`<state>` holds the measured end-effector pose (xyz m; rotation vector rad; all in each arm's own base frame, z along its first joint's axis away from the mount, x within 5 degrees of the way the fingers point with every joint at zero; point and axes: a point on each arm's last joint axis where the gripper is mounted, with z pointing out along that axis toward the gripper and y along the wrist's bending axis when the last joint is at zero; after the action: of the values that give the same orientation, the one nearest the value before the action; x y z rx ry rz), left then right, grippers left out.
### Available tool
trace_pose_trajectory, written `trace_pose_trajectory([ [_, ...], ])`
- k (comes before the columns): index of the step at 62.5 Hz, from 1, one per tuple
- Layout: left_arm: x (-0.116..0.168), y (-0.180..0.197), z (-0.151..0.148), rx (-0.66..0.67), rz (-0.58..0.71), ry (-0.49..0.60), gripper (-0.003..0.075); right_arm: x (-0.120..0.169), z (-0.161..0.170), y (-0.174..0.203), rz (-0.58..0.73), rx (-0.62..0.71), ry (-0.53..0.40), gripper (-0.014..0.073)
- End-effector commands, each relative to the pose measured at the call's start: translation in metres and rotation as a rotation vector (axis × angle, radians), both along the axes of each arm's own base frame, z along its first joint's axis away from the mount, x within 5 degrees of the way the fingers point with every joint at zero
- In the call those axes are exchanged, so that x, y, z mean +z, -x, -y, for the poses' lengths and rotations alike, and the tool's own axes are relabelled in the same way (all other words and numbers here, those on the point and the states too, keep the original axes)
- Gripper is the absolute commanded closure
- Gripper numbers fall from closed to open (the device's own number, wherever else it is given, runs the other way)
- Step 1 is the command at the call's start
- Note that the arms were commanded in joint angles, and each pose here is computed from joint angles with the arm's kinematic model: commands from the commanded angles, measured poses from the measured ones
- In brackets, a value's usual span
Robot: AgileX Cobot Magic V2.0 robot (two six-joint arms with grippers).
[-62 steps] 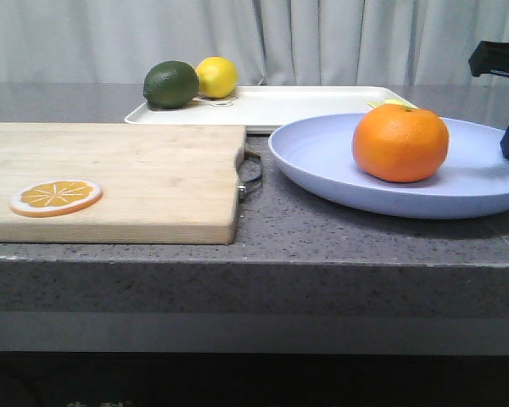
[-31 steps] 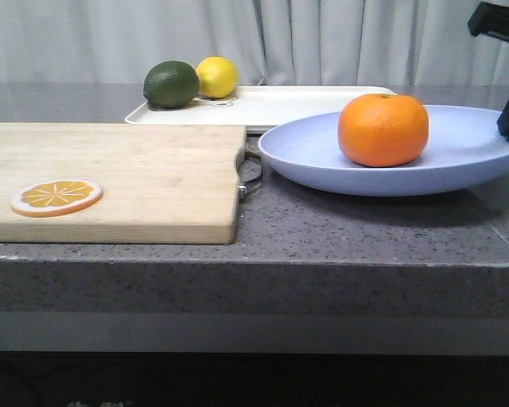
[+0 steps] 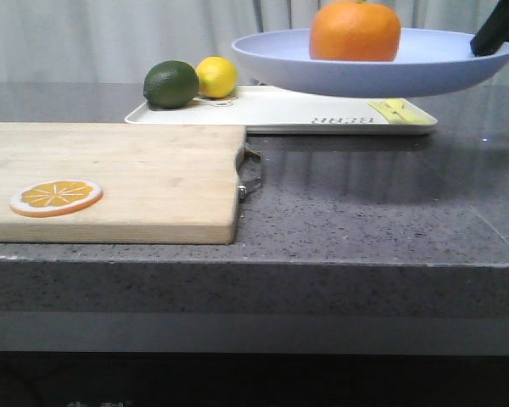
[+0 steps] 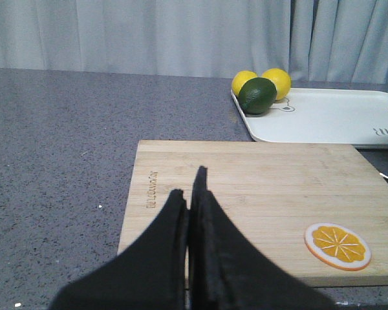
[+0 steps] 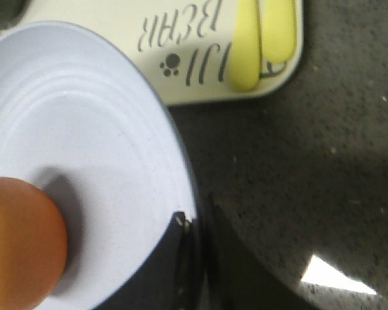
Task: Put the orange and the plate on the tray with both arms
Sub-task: 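Lift the plate with the right gripper and carry it over the white tray, then lower the plate onto the tray and open the right gripper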
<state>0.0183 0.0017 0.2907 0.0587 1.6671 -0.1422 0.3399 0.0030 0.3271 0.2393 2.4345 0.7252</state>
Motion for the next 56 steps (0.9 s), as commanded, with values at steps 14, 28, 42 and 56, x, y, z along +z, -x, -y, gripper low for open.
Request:
trace_pose_trajectory([
  [14, 0.015, -0.001, 0.001, -0.005, 0.088, 0.016, 0.0738, 0.043, -0.007, -0.079, 0.176, 0.003, -0.095, 0.0656],
  [28, 0.015, -0.001, 0.001, -0.005, 0.088, 0.016, 0.0738, 0.031, -0.023, -0.144, 0.166, 0.017, -0.098, 0.0656],
  [42, 0.015, -0.001, 0.001, -0.005, 0.088, 0.016, 0.0738, 0.006, -0.039, -0.184, 0.162, 0.032, -0.068, 0.0656],
  [56, 0.015, -0.001, 0.001, -0.005, 0.088, 0.016, 0.0738, -0.009, -0.040, -0.195, 0.154, 0.024, -0.063, 0.0644],
])
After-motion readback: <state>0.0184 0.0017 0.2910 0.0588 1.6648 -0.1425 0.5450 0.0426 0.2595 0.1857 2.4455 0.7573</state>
